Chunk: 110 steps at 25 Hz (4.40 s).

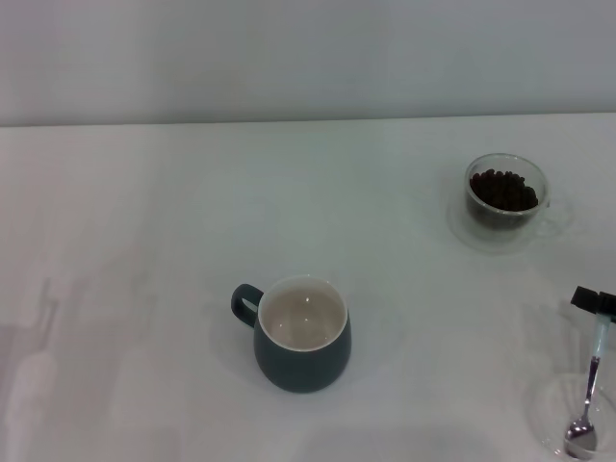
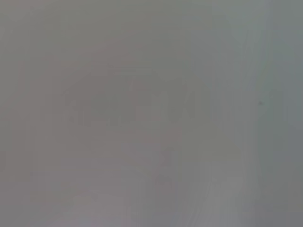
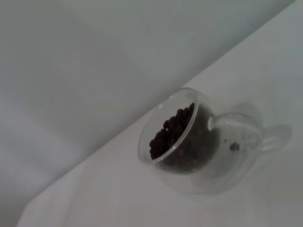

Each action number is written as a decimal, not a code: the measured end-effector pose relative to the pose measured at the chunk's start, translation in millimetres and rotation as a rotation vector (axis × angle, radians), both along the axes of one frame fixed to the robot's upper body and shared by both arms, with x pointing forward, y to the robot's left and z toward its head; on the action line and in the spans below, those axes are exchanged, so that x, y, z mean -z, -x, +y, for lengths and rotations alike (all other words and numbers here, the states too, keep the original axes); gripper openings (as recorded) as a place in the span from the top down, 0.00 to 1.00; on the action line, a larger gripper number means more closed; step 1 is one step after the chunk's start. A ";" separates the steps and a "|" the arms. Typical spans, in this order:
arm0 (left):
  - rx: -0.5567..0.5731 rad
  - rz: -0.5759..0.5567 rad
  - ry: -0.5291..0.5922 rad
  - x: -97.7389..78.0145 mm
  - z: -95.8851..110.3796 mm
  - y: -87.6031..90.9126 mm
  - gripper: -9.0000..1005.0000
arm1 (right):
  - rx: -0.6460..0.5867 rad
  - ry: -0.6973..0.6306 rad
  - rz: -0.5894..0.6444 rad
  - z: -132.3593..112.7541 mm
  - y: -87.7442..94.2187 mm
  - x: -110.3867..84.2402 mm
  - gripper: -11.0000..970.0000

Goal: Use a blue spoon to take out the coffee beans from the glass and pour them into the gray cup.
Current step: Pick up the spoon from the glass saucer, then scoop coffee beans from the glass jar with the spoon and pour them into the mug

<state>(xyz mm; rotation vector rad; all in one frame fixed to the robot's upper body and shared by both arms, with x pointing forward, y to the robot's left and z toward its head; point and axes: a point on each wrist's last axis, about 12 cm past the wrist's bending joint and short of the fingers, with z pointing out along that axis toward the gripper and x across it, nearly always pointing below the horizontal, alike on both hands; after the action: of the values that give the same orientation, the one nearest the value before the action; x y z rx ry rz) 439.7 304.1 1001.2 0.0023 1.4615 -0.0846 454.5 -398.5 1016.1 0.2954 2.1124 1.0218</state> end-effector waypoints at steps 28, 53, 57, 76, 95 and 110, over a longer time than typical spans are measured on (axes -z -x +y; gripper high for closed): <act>-0.020 -0.002 0.004 -0.7 2.1 -2.3 0.27 | 0.084 -0.100 -0.074 6.8 -4.0 -6.4 0.84; -0.016 -0.002 0.017 -0.4 -0.7 -2.1 0.27 | 0.102 -0.048 -0.520 24.5 -105.2 -87.8 0.82; -0.020 0.002 0.017 0.4 0.3 -0.3 0.27 | 0.125 0.035 -0.577 23.1 -117.3 -95.2 0.82; -0.015 0.003 0.023 0.5 -2.0 -1.0 0.27 | 0.049 0.405 -0.743 43.7 -121.4 -80.6 0.81; -0.008 0.014 0.021 1.5 -3.0 -2.4 0.27 | -0.006 0.542 -0.740 52.5 -123.5 -68.0 0.80; -0.015 0.016 0.020 1.8 -1.7 -2.2 0.27 | 0.107 0.447 -0.664 55.4 -121.4 -54.0 0.80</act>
<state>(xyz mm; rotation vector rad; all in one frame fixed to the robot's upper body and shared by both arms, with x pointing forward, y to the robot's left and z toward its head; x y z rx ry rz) 441.9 302.4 999.4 -0.0255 1.4765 -0.0874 576.0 -343.1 1070.1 -0.1406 1.6256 0.4650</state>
